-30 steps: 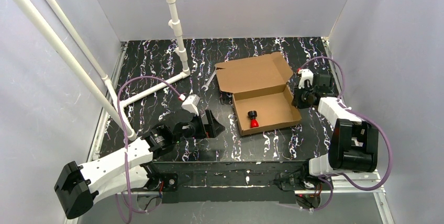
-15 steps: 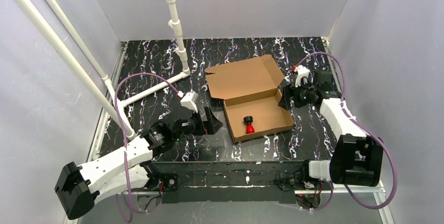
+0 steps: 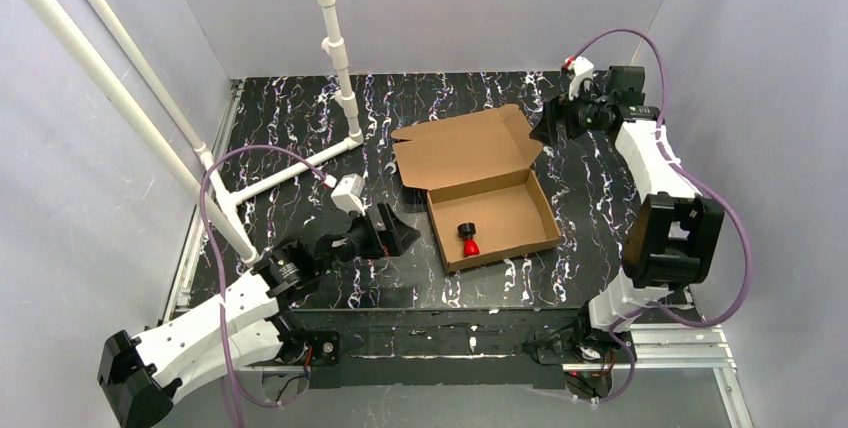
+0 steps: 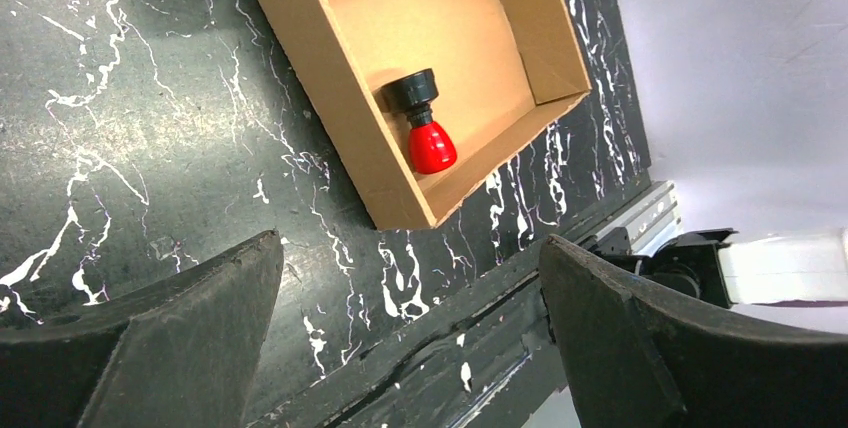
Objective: Fold the paper box
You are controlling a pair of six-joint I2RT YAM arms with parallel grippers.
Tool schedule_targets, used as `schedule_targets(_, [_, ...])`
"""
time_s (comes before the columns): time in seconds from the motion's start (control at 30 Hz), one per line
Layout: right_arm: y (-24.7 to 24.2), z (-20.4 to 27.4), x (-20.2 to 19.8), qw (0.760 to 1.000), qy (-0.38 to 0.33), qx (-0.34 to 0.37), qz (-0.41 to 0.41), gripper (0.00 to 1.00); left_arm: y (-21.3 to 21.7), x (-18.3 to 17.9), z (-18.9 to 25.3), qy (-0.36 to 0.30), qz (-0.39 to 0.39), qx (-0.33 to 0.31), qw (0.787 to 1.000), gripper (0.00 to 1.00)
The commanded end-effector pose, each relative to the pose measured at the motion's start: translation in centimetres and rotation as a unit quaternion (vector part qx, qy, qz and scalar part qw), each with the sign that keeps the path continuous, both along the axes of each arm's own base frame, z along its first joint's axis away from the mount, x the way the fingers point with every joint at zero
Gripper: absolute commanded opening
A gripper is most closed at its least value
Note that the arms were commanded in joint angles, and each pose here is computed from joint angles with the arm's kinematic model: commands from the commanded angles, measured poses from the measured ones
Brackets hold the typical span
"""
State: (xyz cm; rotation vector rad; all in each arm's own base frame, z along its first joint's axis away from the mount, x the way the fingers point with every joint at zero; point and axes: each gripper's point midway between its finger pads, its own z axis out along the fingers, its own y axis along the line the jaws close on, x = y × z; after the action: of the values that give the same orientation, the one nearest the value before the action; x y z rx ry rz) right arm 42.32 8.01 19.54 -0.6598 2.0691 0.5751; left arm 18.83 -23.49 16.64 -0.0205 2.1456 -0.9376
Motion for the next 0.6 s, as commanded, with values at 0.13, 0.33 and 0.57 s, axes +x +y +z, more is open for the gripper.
schedule_targets(0.13, [0.8,1.9,4.4,0.999,0.016,0.050,-0.005,0.98,1.7,-0.4,-0.8,-0.001,0.021,0.009,1.000,0.98])
schedule_targets(0.33, [0.9,1.0,6.0,0.997,0.032,0.063,-0.007,0.98,1.8,-0.3,-1.1,-0.008,0.019,0.022,1.000,0.98])
schedule_targets(0.57, [1.4,-0.3,5.7,0.996,0.053,0.072,0.009,0.98,0.9,0.1,-0.6,-0.044,-0.016,0.033,0.998,0.98])
